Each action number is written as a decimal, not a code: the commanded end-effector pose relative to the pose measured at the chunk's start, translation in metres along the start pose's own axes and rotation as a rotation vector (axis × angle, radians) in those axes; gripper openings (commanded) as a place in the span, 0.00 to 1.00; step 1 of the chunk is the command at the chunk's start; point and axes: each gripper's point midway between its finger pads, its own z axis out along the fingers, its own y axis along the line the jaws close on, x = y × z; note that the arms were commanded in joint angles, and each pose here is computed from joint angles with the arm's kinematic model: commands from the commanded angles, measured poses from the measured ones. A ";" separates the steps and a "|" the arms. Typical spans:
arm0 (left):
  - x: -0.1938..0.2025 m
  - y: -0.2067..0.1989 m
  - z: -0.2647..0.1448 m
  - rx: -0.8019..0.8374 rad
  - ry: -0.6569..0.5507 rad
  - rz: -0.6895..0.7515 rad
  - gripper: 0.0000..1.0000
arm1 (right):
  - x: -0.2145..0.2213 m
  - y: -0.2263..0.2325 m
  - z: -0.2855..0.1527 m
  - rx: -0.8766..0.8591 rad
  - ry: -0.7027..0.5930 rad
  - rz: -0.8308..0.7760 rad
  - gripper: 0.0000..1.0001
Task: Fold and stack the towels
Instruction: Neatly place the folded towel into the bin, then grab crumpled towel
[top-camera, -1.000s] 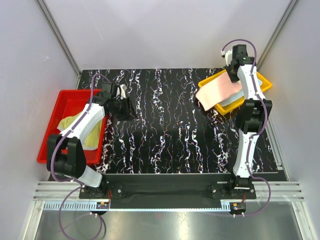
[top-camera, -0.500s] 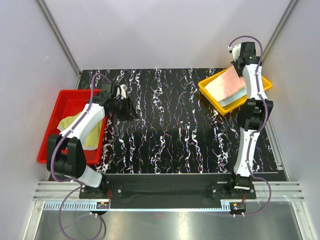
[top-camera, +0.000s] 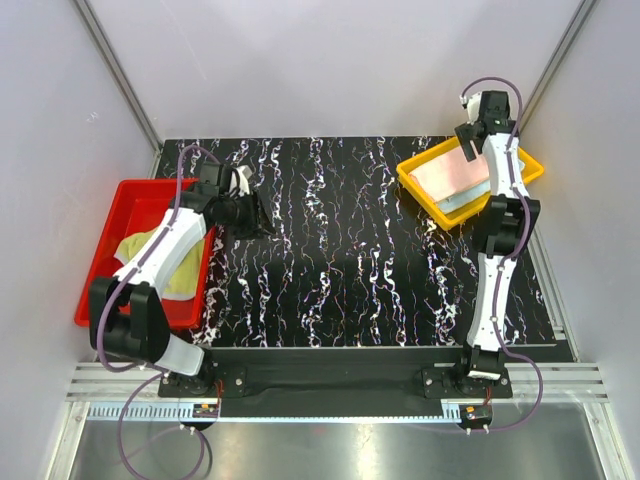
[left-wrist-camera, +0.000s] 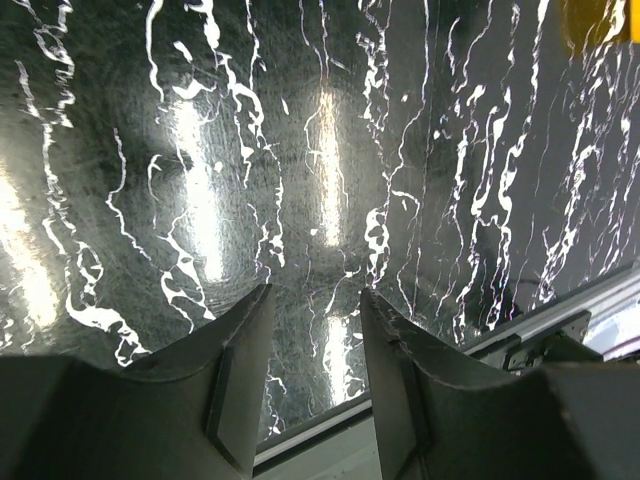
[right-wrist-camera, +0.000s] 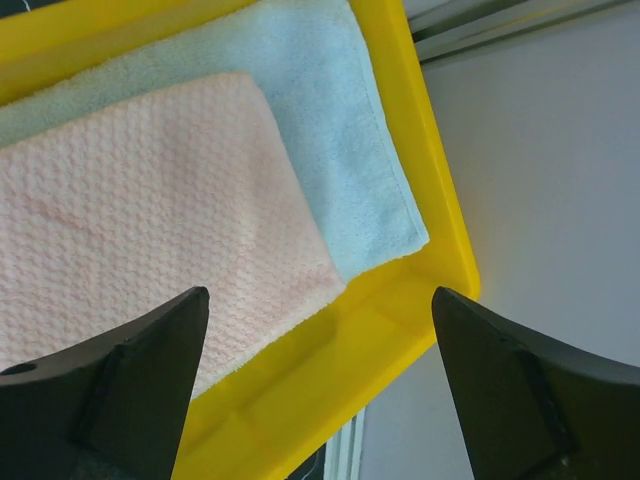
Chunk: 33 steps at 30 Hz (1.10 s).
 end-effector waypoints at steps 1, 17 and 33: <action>-0.031 -0.017 -0.031 0.014 -0.155 0.031 0.45 | -0.043 -0.051 -0.056 0.118 -0.139 0.171 1.00; -0.078 0.157 -0.127 -0.630 -0.468 -0.249 0.54 | -0.091 0.155 -0.284 -0.738 -0.318 0.595 1.00; -0.048 0.299 -0.040 -0.700 -0.021 -0.478 0.32 | -0.064 0.262 -0.345 -1.094 -0.262 0.382 1.00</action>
